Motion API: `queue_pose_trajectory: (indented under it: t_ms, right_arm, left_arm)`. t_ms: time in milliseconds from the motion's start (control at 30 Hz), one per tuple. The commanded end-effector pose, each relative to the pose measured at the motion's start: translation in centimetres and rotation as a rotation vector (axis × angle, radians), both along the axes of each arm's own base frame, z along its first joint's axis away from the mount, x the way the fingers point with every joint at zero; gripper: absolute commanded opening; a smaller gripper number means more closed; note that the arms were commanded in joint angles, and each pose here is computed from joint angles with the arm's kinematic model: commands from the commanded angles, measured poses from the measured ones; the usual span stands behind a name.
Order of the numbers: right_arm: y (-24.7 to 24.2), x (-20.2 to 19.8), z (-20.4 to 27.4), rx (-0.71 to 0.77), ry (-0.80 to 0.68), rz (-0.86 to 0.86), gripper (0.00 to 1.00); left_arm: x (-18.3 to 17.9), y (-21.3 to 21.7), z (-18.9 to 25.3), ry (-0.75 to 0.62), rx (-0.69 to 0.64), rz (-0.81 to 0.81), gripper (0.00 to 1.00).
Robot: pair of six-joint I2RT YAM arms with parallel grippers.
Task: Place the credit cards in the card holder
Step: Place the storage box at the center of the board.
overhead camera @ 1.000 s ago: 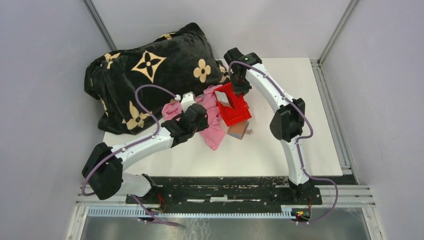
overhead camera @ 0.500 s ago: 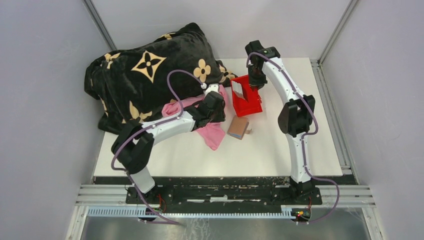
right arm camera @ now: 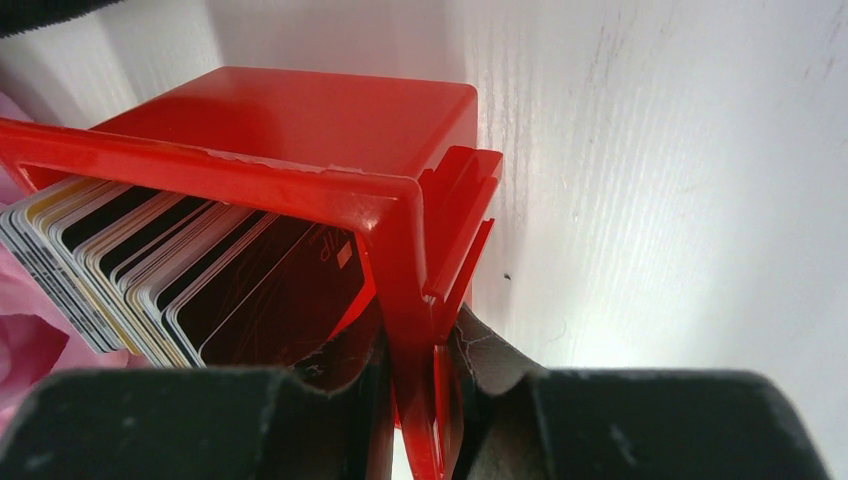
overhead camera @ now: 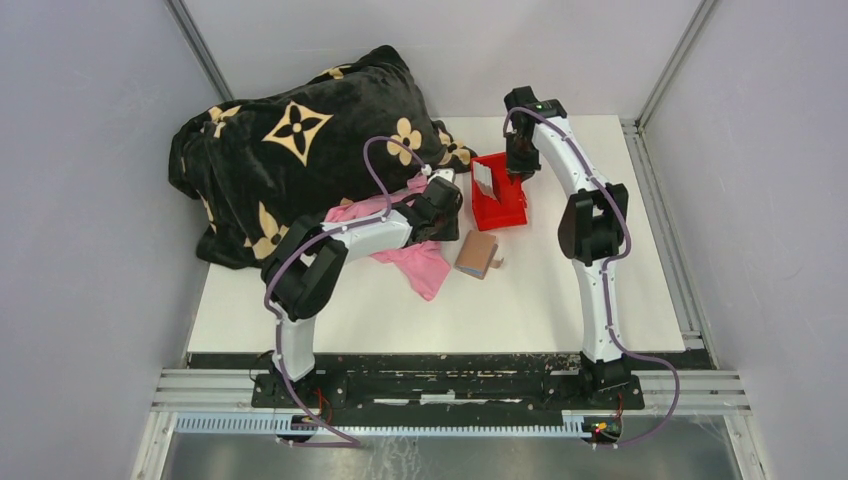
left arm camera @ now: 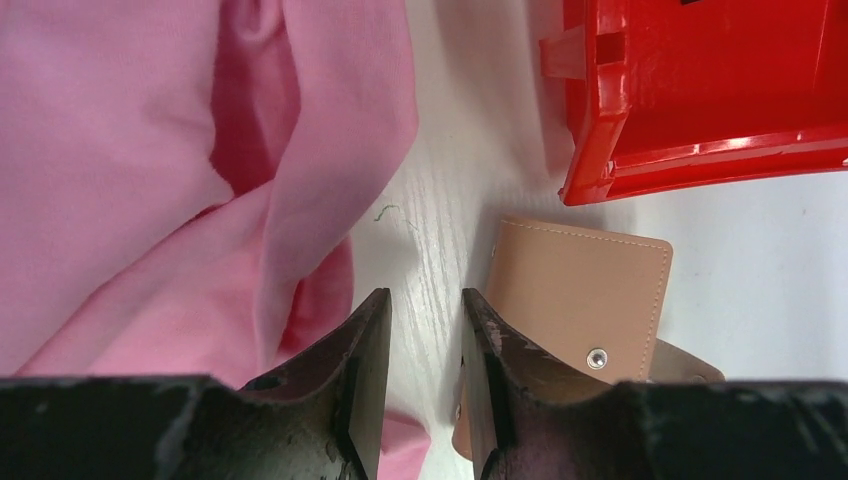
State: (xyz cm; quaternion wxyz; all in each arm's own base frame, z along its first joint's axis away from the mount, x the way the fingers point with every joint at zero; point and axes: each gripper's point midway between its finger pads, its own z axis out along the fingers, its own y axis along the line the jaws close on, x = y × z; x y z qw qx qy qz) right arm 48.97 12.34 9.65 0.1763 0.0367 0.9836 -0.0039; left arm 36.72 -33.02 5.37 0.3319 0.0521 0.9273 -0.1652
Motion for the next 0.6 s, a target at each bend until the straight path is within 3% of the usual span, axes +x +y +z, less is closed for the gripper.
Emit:
queue_pose_trajectory:
  t_ms: [0, 567]
  right_arm:
    - [1.3, 2.6, 2.8, 0.085, -0.127, -0.007, 0.01]
    - [1.2, 0.3, -0.1, 0.091, -0.062, -0.003, 0.01]
  left_arm:
    - [1.1, -1.1, 0.6, -0.036, -0.006, -0.044, 0.39]
    - [-4.1, 0.0, -3.4, 0.076, -0.032, -0.042, 0.36]
